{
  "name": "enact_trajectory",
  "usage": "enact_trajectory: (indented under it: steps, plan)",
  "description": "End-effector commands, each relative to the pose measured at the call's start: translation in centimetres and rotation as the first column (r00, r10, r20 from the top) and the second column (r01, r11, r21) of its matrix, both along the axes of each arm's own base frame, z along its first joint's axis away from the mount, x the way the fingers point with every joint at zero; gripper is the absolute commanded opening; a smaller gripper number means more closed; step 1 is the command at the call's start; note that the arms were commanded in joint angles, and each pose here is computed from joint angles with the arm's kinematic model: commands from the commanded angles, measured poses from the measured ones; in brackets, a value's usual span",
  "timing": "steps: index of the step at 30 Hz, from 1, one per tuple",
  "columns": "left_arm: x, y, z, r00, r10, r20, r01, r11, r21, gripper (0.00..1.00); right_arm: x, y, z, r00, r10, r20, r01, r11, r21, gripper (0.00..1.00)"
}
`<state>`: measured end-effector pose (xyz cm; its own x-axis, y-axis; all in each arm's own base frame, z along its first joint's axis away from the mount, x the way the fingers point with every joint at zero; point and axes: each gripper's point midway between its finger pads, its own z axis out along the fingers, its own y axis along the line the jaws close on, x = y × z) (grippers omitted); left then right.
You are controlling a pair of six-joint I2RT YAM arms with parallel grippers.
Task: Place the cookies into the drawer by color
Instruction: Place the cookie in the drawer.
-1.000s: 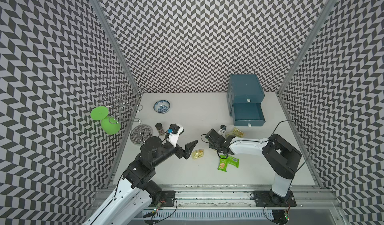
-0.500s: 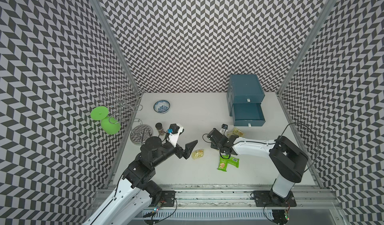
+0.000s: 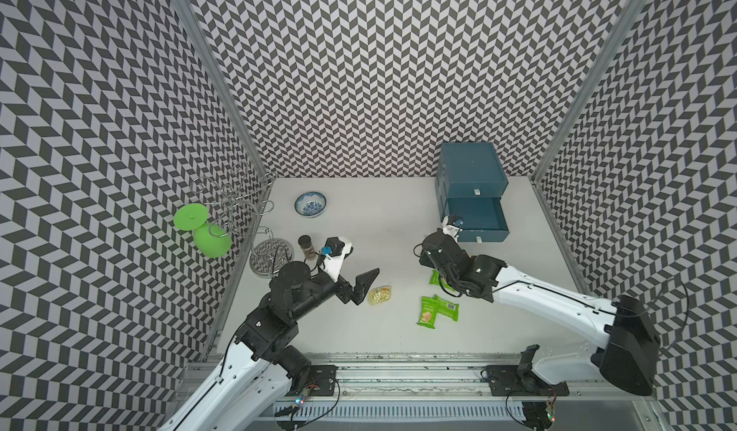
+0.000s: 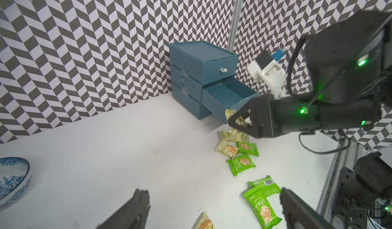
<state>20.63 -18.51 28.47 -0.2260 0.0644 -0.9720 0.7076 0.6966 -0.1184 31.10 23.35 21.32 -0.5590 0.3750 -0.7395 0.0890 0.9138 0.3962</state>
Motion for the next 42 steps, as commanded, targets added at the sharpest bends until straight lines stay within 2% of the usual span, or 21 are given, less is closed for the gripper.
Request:
enact_trajectory:
  steps: [1,6,10,15,21,33,42]
  plan:
    - [0.1,0.1,0.3,1.0,0.004,0.016,-0.004,1.0,-0.007,1.0,2.2,-3.0,5.5,0.987,-0.074,0.143,0.074,0.997,0.007,0.38]
    - [0.1,0.2,0.3,1.0,0.007,0.017,-0.007,1.0,-0.01,0.99,5.9,-7.3,8.4,0.97,-0.14,0.199,0.134,0.99,0.041,0.38]
    - [0.1,0.2,0.3,1.0,0.006,0.017,-0.006,1.0,-0.009,1.0,9.4,-10.1,8.6,0.962,-0.186,0.201,0.184,0.982,0.027,0.38]
    - [0.1,0.2,0.3,1.0,0.007,0.018,-0.006,1.0,-0.008,0.99,13.2,-12.0,6.8,0.96,-0.222,0.169,0.227,0.974,-0.009,0.38]
    - [0.1,0.2,0.3,1.0,0.009,0.019,-0.009,1.0,-0.009,1.0,16.7,-13.0,2.7,0.966,-0.242,0.092,0.246,0.969,-0.037,0.37]
    - [0.1,0.1,0.4,1.0,0.003,0.019,-0.003,1.0,-0.01,1.0,18.9,-13.9,-3.8,0.963,-0.271,-0.003,0.269,0.956,-0.116,0.38]
    - [0.1,0.2,0.3,1.0,0.005,0.018,-0.005,1.0,-0.01,1.0,19.0,-13.7,-6.0,0.965,-0.257,-0.057,0.249,0.961,-0.122,0.48]
